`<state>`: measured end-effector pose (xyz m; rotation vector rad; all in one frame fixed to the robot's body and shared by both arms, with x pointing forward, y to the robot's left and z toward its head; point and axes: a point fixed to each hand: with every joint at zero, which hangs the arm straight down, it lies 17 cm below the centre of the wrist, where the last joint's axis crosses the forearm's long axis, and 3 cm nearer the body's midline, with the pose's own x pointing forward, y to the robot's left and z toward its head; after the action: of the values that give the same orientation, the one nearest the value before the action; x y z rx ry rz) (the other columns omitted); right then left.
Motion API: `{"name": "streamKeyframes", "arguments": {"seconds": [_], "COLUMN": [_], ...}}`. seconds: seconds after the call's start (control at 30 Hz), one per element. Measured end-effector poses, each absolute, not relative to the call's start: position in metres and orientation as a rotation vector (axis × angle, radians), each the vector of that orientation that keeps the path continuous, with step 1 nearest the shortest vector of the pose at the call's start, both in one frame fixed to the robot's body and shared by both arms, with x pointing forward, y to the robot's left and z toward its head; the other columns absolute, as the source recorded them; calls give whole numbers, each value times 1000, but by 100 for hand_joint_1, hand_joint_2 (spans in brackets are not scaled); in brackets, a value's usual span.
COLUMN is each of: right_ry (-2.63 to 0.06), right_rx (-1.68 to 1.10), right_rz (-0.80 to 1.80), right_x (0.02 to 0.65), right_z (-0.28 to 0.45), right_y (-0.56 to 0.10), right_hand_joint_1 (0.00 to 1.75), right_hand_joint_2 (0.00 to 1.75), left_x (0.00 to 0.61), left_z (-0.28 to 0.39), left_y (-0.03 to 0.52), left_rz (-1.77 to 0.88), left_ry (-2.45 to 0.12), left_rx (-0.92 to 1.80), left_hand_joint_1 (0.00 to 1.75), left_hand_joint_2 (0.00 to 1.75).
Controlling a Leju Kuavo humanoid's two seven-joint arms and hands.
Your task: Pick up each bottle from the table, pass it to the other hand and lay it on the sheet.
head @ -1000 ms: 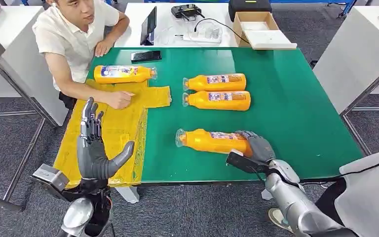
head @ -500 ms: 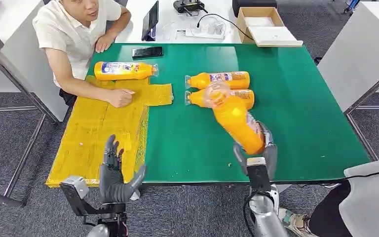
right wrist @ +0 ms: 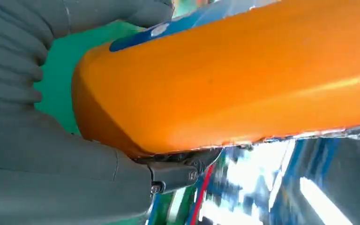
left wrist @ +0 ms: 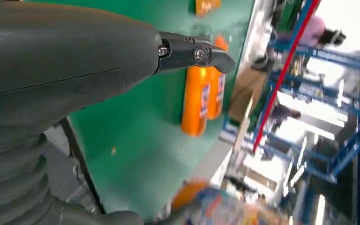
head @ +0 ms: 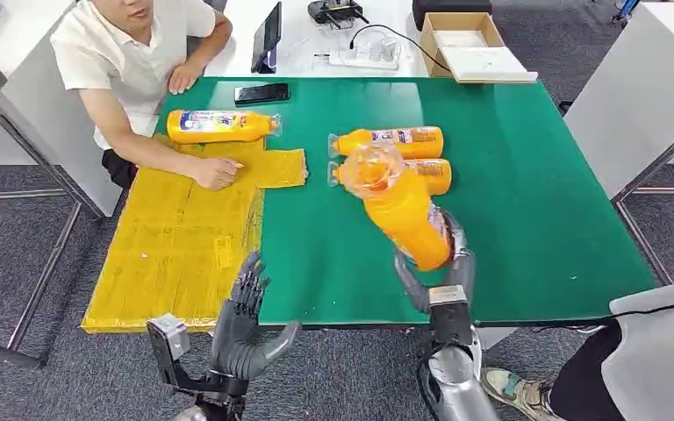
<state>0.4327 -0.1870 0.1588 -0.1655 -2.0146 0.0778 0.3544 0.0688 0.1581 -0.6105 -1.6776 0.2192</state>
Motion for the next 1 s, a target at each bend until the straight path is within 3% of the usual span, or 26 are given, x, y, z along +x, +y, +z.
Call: {"name": "streamKeyframes", "arguments": {"seconds": [0.33,0.67,0.7,0.73,1.0], "right_ry": [-1906,-1865,-1860,-1856,-1848], "right_rx": [105,151,155,160,184], "right_rz": [574,710,718,723,745], "right_x": [397,378,377,376,376], "right_z": [99,77,76,74,71], "right_y": [-37,12,13,15,23], "right_hand_joint_1": [175,175,175,175,175], "right_hand_joint_2": [175,175,175,175,175], "left_x": [359,371,372,372,375], "left_z": [169,170,170,170,168], "left_y": [61,73,74,75,83], "left_rz": [195,260,272,282,347], "left_ry": [-1704,-1714,-1711,-1709,-1683], "left_rx": [-645,-590,-592,-593,-627], "left_hand_joint_1": [0,0,161,175,175], "left_hand_joint_2": [175,175,175,175,175]}}
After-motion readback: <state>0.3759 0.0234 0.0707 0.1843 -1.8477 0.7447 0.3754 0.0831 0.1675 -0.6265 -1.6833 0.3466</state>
